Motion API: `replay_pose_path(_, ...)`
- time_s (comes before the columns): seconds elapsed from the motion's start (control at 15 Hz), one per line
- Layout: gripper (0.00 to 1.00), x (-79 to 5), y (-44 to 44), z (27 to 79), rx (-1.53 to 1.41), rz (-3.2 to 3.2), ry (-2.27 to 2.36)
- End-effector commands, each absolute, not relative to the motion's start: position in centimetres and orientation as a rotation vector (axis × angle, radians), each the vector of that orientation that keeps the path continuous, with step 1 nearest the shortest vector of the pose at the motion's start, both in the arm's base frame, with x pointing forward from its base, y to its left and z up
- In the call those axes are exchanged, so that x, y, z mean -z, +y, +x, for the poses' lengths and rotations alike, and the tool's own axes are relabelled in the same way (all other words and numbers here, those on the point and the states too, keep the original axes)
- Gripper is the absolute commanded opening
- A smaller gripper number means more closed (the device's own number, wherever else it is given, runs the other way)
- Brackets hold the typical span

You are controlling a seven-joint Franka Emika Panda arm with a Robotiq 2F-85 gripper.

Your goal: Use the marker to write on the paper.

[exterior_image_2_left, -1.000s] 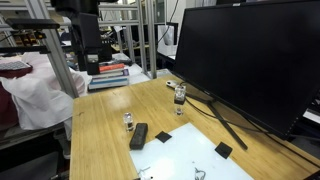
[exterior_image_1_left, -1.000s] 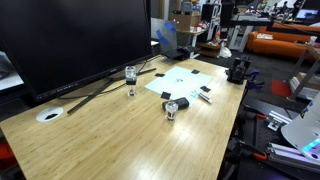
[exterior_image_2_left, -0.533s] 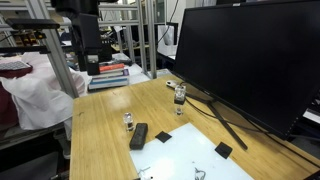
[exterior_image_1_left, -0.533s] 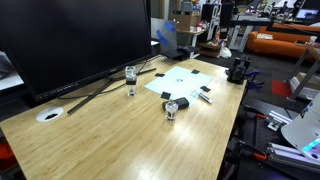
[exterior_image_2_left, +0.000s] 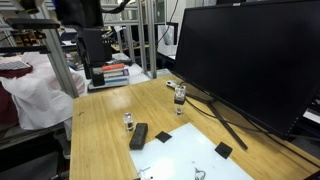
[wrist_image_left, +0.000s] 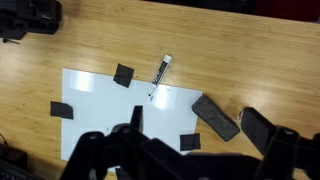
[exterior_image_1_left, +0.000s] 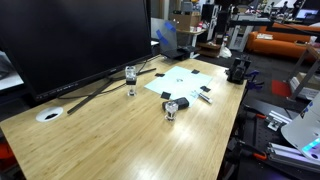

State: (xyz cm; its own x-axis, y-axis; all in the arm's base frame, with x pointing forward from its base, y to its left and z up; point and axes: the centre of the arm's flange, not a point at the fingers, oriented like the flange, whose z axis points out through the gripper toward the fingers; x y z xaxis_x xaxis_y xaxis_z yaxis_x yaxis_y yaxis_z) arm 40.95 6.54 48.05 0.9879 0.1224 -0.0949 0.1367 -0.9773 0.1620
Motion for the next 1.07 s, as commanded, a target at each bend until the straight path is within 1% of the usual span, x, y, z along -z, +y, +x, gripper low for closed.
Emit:
replay_pose_path(0.0, 1.0, -48.1, 6.5, 41.0, 0.126, 2.964, 0.194)
replay_pose_path(0.33, 1.0, -48.1, 6.5, 41.0, 0.126, 2.964, 0.194)
replay_pose_path(0.53, 1.0, -46.3, 5.7, 41.0, 0.064, 2.998, 0.118)
replay_pose_path(0.73, 1.0, -43.1, 5.1, 40.2, 0.05, 3.029, 0.022)
replay_pose_path(1.0, 1.0, -38.6, 5.1, 37.7, 0.101, 3.028, -0.147)
